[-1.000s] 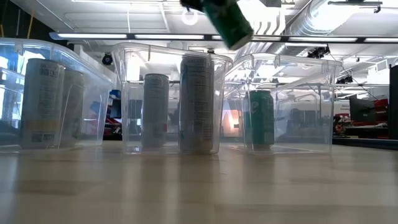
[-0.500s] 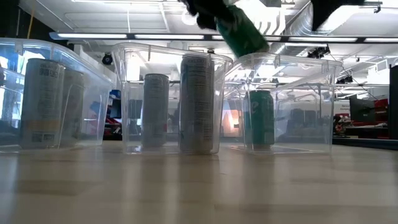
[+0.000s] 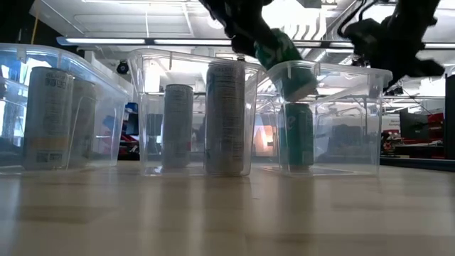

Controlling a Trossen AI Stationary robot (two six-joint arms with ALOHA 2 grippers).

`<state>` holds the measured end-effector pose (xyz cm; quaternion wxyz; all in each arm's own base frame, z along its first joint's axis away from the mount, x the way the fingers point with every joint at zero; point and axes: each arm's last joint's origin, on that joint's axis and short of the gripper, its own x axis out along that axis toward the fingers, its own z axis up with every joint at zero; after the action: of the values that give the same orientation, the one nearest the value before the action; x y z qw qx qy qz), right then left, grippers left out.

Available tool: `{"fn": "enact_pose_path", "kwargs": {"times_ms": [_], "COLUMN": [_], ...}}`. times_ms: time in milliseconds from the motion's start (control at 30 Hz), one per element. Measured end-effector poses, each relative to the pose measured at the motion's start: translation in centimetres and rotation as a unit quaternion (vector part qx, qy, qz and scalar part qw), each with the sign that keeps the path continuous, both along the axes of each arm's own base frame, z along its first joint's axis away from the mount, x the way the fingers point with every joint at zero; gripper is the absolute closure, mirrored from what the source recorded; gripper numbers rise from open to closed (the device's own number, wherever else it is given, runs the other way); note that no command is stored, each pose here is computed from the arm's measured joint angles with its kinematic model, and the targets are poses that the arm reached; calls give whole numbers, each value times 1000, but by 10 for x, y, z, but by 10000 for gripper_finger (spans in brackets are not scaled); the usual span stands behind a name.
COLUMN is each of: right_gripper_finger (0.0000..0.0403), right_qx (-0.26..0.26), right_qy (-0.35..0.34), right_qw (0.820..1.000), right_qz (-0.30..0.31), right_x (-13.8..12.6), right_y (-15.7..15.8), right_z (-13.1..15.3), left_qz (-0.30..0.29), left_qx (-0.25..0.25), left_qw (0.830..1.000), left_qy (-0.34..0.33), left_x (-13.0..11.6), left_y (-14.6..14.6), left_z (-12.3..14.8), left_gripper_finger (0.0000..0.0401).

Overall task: Sort soda cans
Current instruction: Put the green soda can into the right transparent container

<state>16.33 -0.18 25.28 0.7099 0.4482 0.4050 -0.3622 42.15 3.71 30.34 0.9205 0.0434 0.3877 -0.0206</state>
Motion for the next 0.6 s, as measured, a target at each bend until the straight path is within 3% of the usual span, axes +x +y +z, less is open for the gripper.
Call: {"fn": "enact_pose_path", "kwargs": {"times_ms": [233, 600], "right_gripper_finger": [403, 403], "right_qx": [17, 27], "right_qy": [-74, -98], "right_qw": [997, 995], "right_qz": [-2, 10], "right_x": [19, 52], "right_y": [1, 4], "right_z": [-25, -43], "left_qz": [26, 25], "left_qx": [28, 46], "left_qw": [997, 989], "left_qy": [71, 141], "left_x": [-10, -22], "left_y": [5, 20], "left_z": [-10, -17], "left_gripper_finger": [122, 122]}}
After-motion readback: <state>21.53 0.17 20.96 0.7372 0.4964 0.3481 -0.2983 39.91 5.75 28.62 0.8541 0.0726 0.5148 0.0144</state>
